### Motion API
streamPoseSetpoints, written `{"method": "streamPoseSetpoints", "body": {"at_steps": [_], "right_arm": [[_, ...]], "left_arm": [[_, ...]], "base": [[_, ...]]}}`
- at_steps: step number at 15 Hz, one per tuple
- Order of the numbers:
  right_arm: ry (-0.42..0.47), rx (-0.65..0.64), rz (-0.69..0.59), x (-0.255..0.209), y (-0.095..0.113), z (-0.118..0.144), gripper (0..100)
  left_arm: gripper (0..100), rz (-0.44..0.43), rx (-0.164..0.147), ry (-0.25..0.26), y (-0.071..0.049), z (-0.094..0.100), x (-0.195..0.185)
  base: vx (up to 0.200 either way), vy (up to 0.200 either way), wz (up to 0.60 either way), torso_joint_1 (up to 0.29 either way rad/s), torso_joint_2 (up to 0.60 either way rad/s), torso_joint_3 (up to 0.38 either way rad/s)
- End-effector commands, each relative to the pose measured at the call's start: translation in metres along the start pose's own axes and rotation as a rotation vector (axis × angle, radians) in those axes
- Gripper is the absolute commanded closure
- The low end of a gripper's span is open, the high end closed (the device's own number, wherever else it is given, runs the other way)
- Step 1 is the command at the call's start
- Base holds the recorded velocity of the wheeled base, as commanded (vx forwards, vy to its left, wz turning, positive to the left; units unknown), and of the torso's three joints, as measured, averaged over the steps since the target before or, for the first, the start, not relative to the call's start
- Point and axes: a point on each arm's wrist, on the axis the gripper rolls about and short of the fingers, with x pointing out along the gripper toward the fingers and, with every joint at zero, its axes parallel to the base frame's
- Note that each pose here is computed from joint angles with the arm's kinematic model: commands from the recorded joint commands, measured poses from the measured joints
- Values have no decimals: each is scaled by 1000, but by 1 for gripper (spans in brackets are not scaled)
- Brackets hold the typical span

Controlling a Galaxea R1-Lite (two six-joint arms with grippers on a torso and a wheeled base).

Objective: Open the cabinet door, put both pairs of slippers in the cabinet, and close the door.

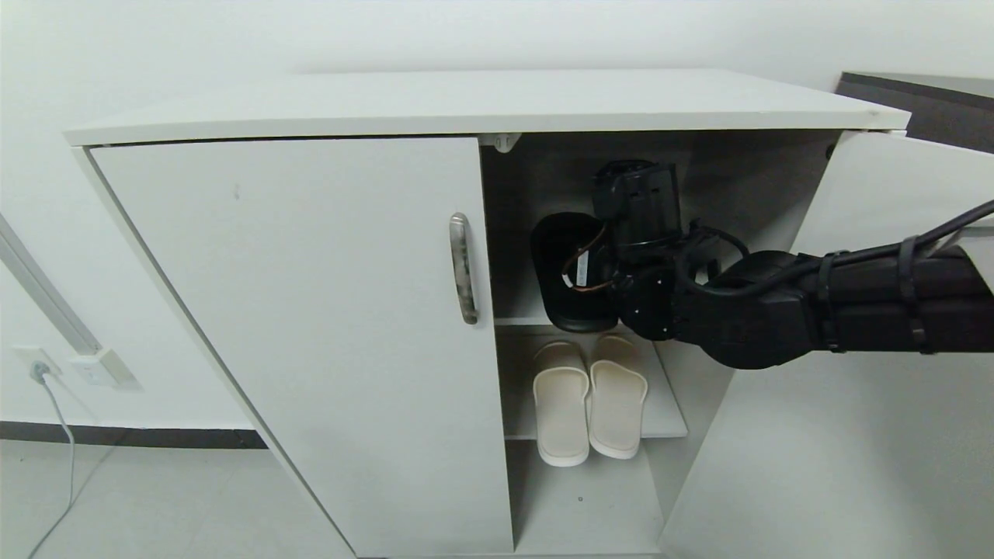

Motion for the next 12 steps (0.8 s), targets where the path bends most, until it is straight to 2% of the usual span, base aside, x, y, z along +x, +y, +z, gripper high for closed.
{"method": "streamPoseSetpoints", "body": {"at_steps": [1, 9, 10, 12], "right_arm": [[6, -5, -6, 6, 1, -4, 100], [14, -2, -1, 10, -2, -6, 100], [16, -4, -2, 10, -2, -6, 0], [24, -11, -2, 9, -3, -9, 0]], "left_arm": [[100, 0, 0, 1, 0, 0, 0], [100, 0, 0, 1, 0, 0, 0], [100, 0, 1, 1, 0, 0, 0], [100, 0, 0, 1, 0, 0, 0]], "base": [[0, 0, 0, 0, 0, 0], [0, 0, 0, 0, 0, 0], [0, 0, 0, 0, 0, 0], [0, 0, 0, 0, 0, 0]]}}
